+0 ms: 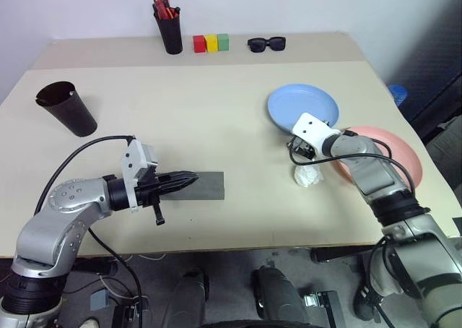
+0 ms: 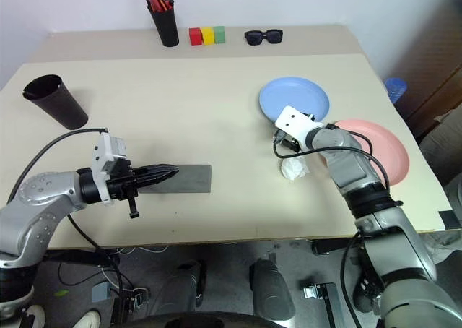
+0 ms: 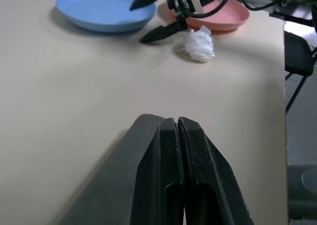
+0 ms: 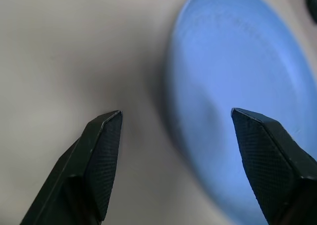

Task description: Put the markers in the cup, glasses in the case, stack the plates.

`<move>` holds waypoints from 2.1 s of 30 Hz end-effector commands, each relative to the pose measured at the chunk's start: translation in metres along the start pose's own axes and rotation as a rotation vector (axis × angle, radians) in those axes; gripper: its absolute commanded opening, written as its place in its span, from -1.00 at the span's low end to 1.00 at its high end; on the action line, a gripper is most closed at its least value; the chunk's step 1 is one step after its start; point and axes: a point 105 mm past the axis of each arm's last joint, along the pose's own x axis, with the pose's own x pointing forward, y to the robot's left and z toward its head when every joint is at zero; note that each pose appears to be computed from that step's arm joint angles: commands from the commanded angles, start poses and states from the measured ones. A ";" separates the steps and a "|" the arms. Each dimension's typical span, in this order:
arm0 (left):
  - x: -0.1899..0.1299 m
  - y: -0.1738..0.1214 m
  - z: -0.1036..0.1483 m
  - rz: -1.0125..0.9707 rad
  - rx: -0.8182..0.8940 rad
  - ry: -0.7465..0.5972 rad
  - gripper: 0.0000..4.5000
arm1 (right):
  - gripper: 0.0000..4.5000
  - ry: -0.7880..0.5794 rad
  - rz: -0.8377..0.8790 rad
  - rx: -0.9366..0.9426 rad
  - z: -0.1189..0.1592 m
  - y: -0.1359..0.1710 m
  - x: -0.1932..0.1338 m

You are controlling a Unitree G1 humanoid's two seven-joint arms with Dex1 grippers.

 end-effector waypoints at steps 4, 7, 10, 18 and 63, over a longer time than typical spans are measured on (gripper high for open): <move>-0.003 -0.007 0.008 0.034 0.015 -0.051 -1.00 | -0.92 -0.047 -0.033 -0.077 0.009 -0.010 0.002; -0.002 -0.009 0.007 0.050 0.012 -0.061 -1.00 | -0.98 -0.083 -0.065 -0.109 0.017 -0.017 -0.005; 0.000 -0.010 0.007 0.061 0.011 -0.075 -1.00 | -0.98 -0.122 -0.107 -0.116 0.026 -0.029 -0.020; 0.014 -0.012 0.010 0.025 0.004 -0.119 -1.00 | -0.98 -0.149 -0.035 -0.152 0.026 -0.049 -0.112; 0.033 -0.017 0.004 -0.037 0.036 -0.098 -1.00 | -0.99 -0.085 0.168 0.221 -0.004 0.029 -0.114</move>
